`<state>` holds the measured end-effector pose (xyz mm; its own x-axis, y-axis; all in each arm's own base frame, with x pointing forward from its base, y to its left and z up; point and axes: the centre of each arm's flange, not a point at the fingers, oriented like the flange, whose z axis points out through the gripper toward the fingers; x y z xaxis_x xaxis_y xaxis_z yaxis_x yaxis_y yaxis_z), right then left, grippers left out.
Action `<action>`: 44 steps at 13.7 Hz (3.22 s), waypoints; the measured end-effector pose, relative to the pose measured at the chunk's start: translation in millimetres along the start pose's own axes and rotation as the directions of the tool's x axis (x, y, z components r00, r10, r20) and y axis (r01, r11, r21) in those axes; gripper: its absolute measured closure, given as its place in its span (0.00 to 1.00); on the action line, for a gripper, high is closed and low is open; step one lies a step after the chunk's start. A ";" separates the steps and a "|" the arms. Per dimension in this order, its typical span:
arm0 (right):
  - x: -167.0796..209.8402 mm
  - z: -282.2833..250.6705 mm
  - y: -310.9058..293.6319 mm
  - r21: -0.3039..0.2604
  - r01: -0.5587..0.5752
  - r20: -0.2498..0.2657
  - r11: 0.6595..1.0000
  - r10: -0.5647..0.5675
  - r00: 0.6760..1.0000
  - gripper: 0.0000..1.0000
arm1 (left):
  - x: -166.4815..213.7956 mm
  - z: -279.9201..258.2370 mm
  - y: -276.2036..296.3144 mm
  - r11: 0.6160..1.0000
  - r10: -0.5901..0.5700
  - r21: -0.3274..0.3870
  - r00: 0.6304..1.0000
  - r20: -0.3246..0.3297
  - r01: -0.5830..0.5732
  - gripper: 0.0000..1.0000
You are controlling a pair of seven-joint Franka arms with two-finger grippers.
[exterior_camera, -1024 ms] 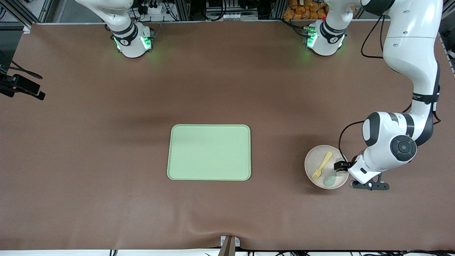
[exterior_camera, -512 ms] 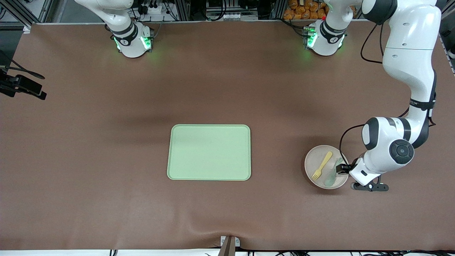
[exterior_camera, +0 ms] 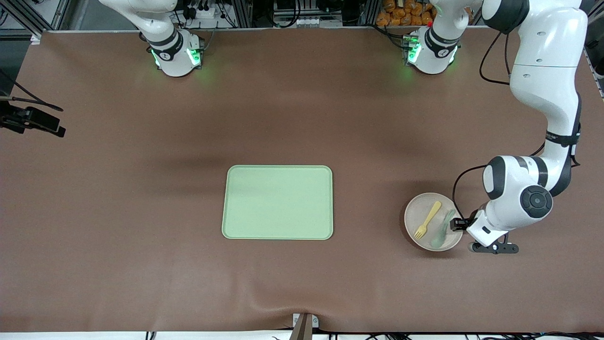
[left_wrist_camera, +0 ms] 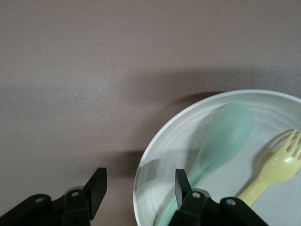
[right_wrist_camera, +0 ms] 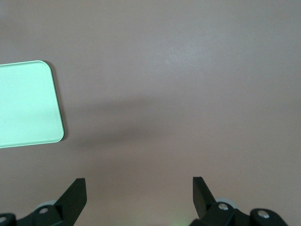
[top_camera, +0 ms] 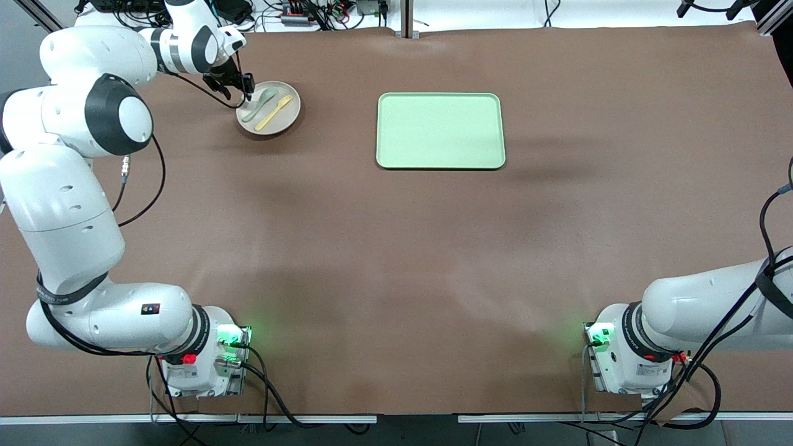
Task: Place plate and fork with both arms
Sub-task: 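Close the left gripper on the white plate's rim, then lift and carry the plate with the left gripper onto the green tray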
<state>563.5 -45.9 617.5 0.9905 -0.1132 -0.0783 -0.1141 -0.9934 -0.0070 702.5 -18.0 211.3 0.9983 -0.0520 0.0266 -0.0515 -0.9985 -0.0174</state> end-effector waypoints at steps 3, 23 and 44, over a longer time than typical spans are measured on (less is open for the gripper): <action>0.0 -0.1 -0.6 0.000 0.001 0.000 1.000 -0.001 1.000 0.00 | -2.5 5.9 0.7 1.000 -0.003 -0.005 1.000 0.011 0.003 0.41; -0.1 0.0 -1.9 0.000 0.003 0.000 1.000 -0.003 1.000 0.00 | -4.7 11.5 2.2 0.984 -0.121 -0.129 0.992 0.032 0.124 0.93; 0.0 0.0 0.8 0.000 -0.002 0.000 1.000 0.002 1.000 0.00 | 0.7 -69.4 115.3 0.836 -0.335 -0.411 0.931 0.144 0.364 0.96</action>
<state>563.3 -46.7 617.5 0.9903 -0.1147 -0.0787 -0.1156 -0.9933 -0.0069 695.3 -134.3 278.6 0.9508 0.2883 -0.1135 0.3093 -0.8598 0.4064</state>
